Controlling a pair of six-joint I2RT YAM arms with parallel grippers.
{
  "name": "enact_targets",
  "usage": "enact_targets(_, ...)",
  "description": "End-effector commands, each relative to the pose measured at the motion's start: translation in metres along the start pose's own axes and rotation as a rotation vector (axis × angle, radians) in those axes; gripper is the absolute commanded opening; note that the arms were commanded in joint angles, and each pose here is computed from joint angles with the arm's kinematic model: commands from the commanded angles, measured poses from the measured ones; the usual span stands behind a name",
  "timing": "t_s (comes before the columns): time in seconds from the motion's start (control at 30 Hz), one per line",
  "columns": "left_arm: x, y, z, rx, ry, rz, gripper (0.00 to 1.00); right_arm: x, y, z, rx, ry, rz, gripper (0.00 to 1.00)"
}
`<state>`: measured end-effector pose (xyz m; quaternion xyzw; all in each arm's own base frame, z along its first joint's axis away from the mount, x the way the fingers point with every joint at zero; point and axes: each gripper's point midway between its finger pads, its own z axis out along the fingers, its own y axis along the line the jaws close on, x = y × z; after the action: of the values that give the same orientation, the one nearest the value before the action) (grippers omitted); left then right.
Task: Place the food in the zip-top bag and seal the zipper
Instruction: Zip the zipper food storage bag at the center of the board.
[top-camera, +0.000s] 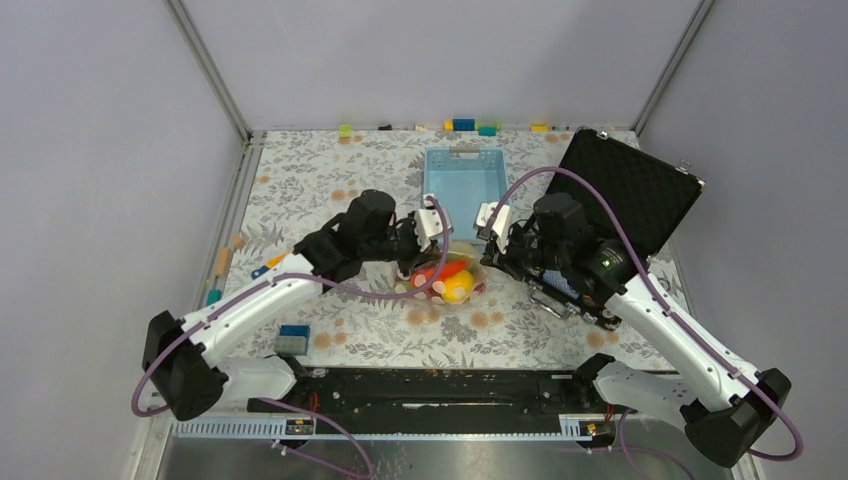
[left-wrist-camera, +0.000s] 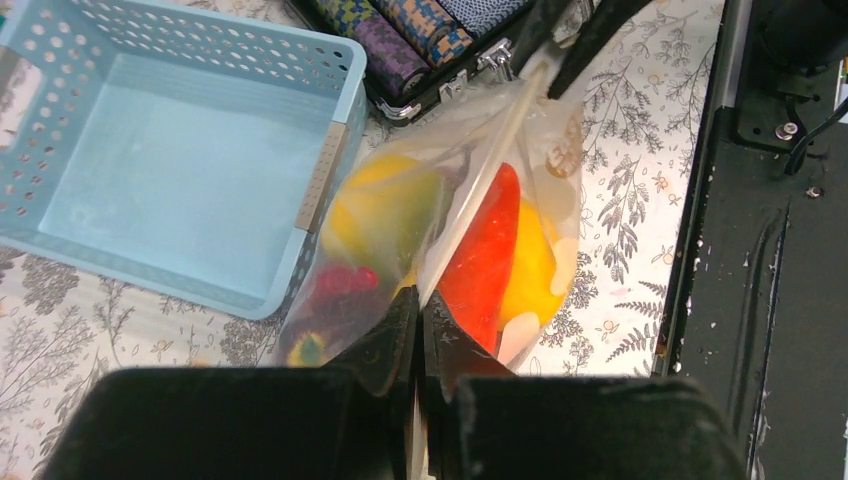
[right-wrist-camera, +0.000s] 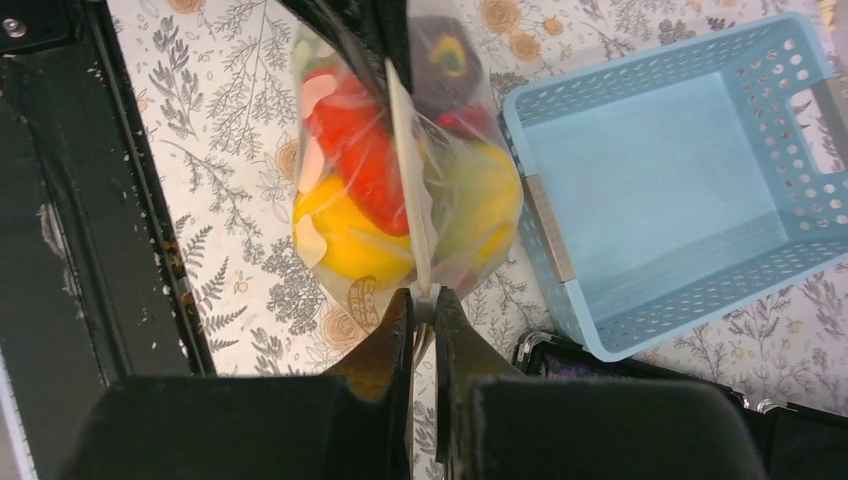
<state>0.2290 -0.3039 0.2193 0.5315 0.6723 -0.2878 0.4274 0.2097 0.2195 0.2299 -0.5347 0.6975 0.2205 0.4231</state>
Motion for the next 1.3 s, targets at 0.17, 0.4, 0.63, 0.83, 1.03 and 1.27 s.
enact_targets(0.17, -0.003, 0.056, -0.057, -0.437, -0.056, -0.05, 0.0, 0.052, -0.025, -0.018, 0.229, 0.196, 0.07, 0.04)
enact_targets(0.4, 0.0, 0.058, -0.071, -0.487, -0.048, -0.088, 0.0, 0.051, -0.029, -0.023, 0.258, 0.19, 0.072, 0.07)
enact_targets(0.63, 0.013, 0.065, -0.081, -0.573, -0.018, -0.124, 0.0, 0.056, -0.033, -0.034, 0.312, 0.2, 0.051, 0.07)
enact_targets(0.83, 0.021, 0.07, -0.087, -0.621, -0.002, -0.142, 0.0, 0.068, -0.042, -0.046, 0.383, 0.266, 0.051, 0.07)
enact_targets(1.03, 0.014, 0.052, -0.075, -0.497, -0.031, -0.135, 0.0, 0.035, -0.017, -0.02, 0.18, 0.104, 0.043, 0.11)
enact_targets(1.27, 0.0, 0.019, -0.065, -0.303, -0.103, -0.127, 0.0, -0.062, 0.028, -0.027, -0.088, -0.33, 0.073, 0.98)
